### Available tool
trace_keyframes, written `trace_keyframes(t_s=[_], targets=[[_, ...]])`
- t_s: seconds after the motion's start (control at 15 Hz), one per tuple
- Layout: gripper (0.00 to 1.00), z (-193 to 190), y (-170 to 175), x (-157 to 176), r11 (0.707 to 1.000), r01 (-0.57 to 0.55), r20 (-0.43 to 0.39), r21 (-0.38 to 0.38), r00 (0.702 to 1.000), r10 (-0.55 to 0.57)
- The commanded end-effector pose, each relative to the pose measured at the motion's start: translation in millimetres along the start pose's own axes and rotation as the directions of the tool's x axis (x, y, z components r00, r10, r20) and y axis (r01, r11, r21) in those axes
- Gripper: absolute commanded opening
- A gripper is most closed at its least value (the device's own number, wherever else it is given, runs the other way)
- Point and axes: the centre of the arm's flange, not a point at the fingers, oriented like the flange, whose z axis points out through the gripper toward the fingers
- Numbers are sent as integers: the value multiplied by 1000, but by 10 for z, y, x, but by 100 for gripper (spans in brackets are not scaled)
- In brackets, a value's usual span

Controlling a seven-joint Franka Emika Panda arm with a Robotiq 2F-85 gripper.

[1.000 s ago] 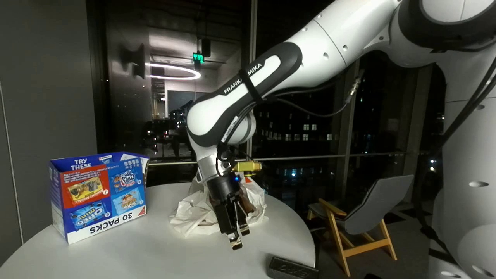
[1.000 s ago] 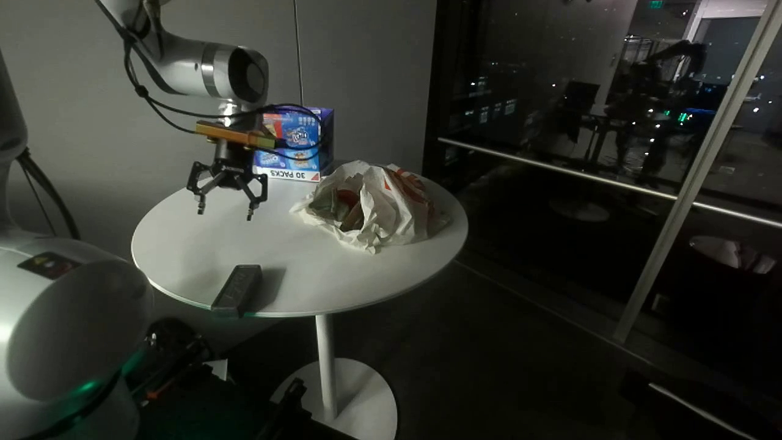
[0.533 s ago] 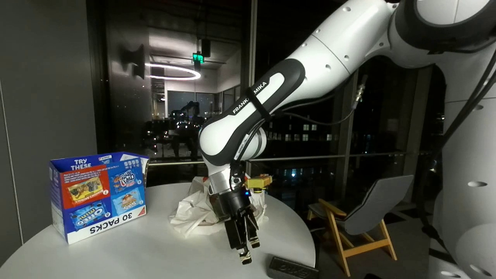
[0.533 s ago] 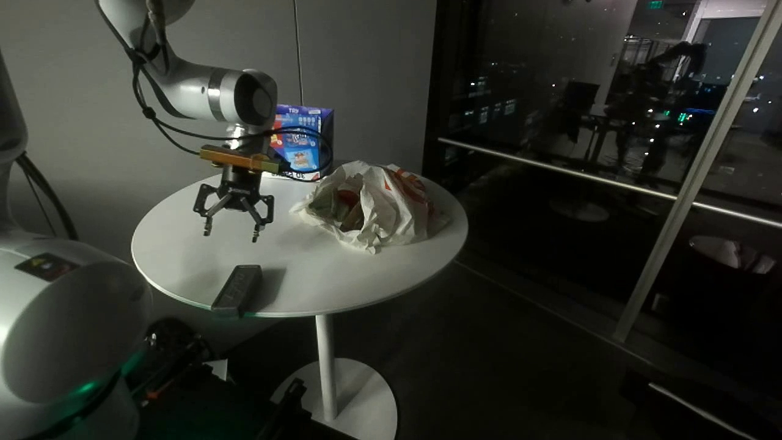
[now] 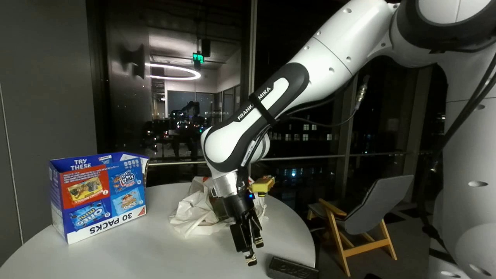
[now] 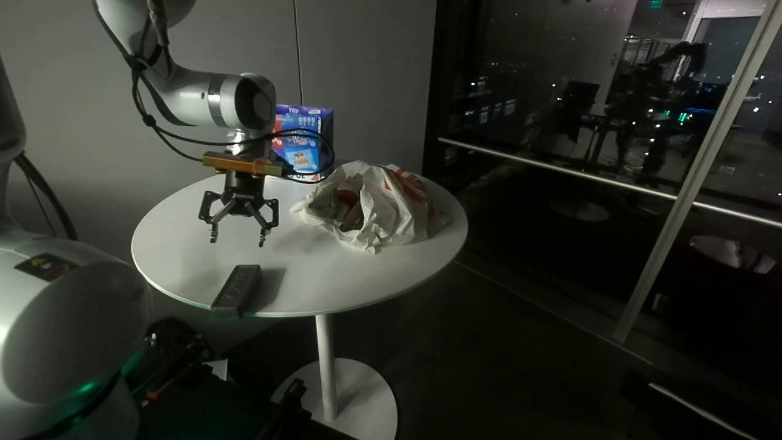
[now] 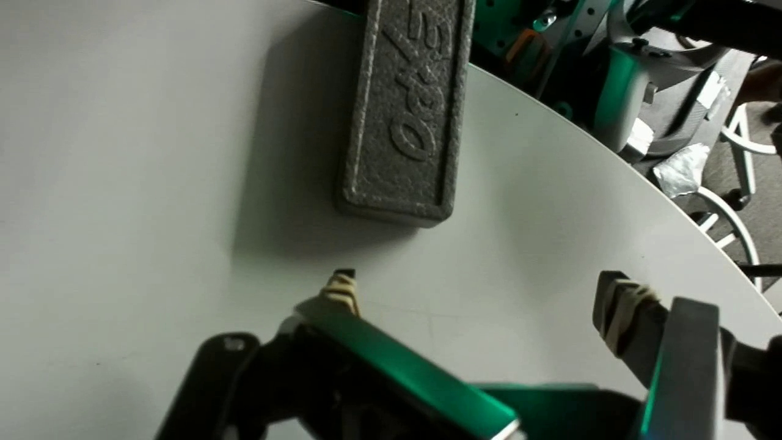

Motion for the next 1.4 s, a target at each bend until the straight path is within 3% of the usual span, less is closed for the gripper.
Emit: trace_keyframes(t_s=[0.0, 0.2, 0.4, 0.87, 0.93, 1.0, 1.33], targets=[[100, 79, 62, -294, 997, -56, -49, -52, 997, 53], [100, 207, 132, -459, 995, -100, -55, -26, 994, 98], [100, 345, 201, -589, 988, -146, -73, -59, 987, 141], [100, 673, 292, -647, 988, -144, -84, -59, 987, 138], [75, 705, 299, -653, 988, -140, -85, -64, 987, 135], [74, 726, 298, -657, 987, -139, -91, -78, 987, 132], [38, 736, 273, -681, 978, -147, -127, -151, 984, 129]])
